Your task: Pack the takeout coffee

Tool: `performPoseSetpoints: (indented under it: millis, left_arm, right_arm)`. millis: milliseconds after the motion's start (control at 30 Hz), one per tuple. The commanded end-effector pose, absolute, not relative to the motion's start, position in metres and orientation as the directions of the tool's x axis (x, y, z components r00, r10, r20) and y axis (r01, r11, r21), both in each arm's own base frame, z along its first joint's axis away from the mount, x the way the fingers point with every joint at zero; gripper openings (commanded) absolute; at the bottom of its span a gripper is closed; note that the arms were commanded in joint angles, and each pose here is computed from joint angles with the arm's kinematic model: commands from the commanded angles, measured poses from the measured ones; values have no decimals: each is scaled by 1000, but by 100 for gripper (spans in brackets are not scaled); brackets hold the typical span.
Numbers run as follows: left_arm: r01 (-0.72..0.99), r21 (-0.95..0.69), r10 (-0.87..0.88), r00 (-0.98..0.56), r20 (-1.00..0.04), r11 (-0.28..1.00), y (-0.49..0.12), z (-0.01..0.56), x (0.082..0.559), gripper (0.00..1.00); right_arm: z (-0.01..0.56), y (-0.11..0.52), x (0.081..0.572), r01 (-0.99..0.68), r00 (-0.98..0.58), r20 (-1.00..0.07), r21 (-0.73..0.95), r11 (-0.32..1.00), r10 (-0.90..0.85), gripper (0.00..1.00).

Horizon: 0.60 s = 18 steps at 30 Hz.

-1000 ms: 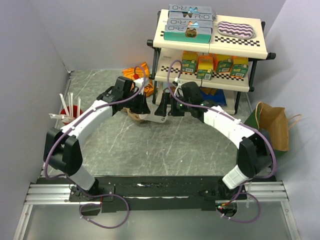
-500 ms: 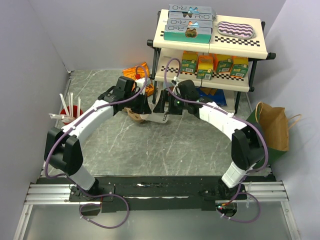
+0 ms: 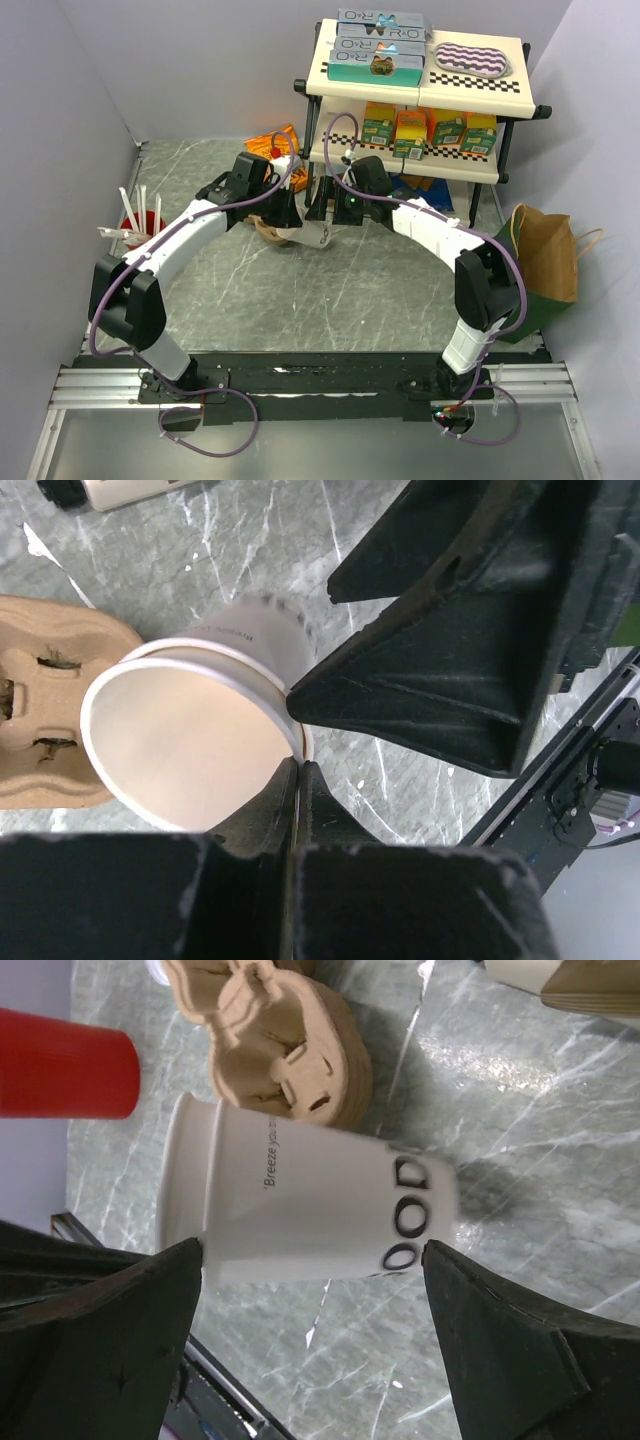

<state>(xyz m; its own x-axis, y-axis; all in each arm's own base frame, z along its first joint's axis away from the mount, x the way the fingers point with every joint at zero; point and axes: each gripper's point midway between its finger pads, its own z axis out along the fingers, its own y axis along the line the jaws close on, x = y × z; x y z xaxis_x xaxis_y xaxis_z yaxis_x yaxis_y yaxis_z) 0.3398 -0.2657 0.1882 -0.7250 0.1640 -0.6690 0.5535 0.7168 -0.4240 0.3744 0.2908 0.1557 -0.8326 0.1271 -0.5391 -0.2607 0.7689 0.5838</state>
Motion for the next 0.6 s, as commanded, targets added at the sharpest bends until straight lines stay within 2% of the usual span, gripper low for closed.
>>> performPoseSetpoints:
  millis: [0,567]
  left_arm:
    - [590,-391,144,-660,-737,706,-273,220,353,1]
    - [604,-355,200,-661,-723,713,-270,206,356,1]
  right_arm:
    - [148,281,386,-223,-828,-542,551,804,142,95]
    - [142,277,386,-223,-831,-537,558,799,143,95]
